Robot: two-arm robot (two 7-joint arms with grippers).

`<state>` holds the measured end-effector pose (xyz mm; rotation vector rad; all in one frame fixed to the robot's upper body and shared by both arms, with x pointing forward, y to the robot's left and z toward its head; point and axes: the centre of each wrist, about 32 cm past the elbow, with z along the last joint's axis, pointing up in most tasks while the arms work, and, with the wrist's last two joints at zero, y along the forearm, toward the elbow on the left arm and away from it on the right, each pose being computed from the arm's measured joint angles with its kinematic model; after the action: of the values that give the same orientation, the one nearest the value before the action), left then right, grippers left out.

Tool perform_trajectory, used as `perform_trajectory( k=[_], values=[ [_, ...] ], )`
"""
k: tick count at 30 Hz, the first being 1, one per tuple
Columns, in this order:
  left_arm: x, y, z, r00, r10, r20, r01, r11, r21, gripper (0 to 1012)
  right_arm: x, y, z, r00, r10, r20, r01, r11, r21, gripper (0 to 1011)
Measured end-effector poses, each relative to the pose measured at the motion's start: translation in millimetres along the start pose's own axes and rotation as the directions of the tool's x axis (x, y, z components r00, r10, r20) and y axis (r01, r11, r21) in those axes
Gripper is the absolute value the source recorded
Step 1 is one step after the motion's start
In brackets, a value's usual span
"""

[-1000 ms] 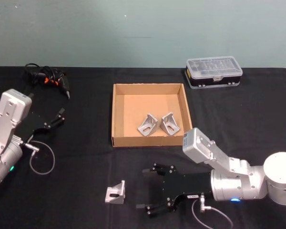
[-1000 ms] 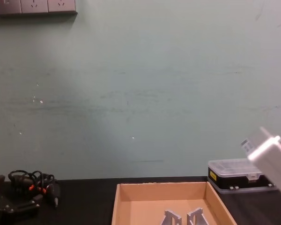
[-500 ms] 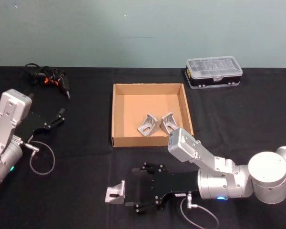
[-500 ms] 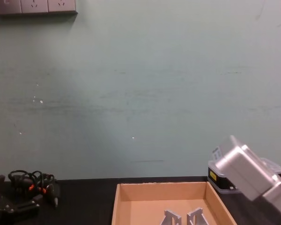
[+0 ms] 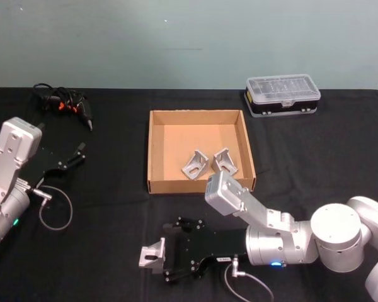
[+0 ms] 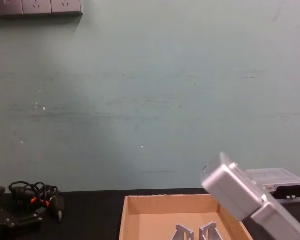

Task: Use one hand to pick up the angle iron from the table and place it into the box.

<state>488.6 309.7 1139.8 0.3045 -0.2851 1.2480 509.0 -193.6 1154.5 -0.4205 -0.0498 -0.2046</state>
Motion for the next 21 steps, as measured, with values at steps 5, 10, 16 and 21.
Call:
perform_trajectory(
  k=[5, 10, 16, 21],
  values=[
    [0.0, 0.0, 0.0, 1.0000, 0.000, 0.000, 0.000, 1.0000, 0.000, 1000, -0.7, 3.8, -0.3, 1.000, 0.003, -0.001, -0.003, 1.000, -0.003, 1004],
    [0.0, 0.0, 0.0, 1.0000, 0.000, 0.000, 0.000, 1.0000, 0.000, 1000, -0.7, 4.6, -0.7, 1.000, 0.001, -0.002, -0.001, 1.000, -0.005, 1004],
    [0.0, 0.0, 0.0, 1.0000, 0.000, 0.000, 0.000, 1.0000, 0.000, 1000, -0.6, 5.4, -0.7, 1.000, -0.001, -0.003, 0.001, 1.000, -0.004, 1004],
    [0.0, 0.0, 0.0, 1.0000, 0.000, 0.000, 0.000, 1.0000, 0.000, 1000, -1.1, 6.4, -0.4, 1.000, -0.001, -0.003, 0.001, 1.000, 0.000, 1004]
  ],
)
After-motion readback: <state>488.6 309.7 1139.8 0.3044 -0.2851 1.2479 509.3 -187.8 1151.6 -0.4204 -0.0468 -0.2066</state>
